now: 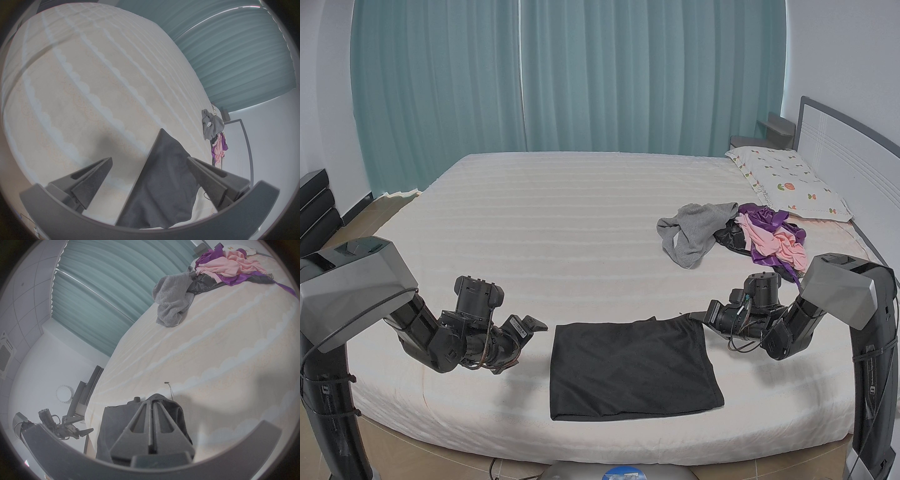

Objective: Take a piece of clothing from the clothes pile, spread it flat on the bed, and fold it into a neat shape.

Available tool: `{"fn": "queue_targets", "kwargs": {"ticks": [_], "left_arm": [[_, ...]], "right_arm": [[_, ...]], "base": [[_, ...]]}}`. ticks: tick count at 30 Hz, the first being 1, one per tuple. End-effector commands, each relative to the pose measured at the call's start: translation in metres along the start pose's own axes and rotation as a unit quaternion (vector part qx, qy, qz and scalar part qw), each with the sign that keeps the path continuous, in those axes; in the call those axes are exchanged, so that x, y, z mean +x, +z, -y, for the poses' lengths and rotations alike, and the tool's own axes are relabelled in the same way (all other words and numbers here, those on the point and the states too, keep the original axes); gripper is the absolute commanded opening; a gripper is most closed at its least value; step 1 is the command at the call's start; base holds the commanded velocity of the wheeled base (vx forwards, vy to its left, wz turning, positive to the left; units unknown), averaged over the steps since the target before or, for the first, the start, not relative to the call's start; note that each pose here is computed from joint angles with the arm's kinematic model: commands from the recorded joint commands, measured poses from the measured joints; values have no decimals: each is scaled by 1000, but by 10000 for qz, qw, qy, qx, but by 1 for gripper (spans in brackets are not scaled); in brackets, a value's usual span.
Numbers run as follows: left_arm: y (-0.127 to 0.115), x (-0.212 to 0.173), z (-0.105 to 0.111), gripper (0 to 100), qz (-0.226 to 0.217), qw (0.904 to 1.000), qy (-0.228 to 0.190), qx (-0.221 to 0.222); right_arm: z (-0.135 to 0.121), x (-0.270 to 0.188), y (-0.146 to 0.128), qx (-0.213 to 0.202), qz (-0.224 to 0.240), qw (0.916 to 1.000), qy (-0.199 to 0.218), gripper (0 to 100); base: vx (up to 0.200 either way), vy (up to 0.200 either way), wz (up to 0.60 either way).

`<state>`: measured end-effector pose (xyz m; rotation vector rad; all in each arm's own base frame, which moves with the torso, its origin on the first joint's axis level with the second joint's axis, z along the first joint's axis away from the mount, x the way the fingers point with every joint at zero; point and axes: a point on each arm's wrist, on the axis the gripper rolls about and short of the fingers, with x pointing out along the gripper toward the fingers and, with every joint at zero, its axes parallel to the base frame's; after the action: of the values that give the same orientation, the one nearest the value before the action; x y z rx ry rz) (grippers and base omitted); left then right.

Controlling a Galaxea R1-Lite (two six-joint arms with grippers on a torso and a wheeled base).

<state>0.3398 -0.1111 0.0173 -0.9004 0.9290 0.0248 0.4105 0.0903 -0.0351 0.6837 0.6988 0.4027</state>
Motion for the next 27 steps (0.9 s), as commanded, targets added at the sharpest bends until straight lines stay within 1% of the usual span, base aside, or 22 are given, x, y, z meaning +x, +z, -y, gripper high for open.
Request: {"fn": "queue_targets", "kwargs": {"ticks": [1,5,7,9,12,16,24,26,27], "left_arm": [[3,12,4,100,59,10000,-26,19],[4,30,14,100,218,9997,-55,136],[3,35,16,100,266,9994,-41,226],[-3,46,18,100,292,9972,11,690],[-6,58,21,100,372,9945,56,973],[-6,76,28,100,588,9929,55,1035],[-3,96,41,100,720,9913,-131,1095],[-4,98,41,100,711,9912,-127,1107],[-4,99,40,0,713,9911,-116,1114]], "right_arm": [[4,-1,4,23,100,9999,-49,0],[8,-5,10,43,262,9995,-162,0],[10,-5,11,59,267,9995,-184,0],[11,-4,10,59,272,9994,-190,0],[11,-4,11,60,283,9994,-190,0],[11,-4,11,83,283,9994,-189,0],[12,-5,10,133,271,9993,-217,0],[11,-5,9,133,265,9993,-223,0],[11,-5,9,136,259,9993,-228,0]], "base": [[0,0,0],[0,0,0],[0,0,0],[0,0,0],[0,0,0],[0,0,0],[0,0,0],[0,0,0],[0,0,0]]}}
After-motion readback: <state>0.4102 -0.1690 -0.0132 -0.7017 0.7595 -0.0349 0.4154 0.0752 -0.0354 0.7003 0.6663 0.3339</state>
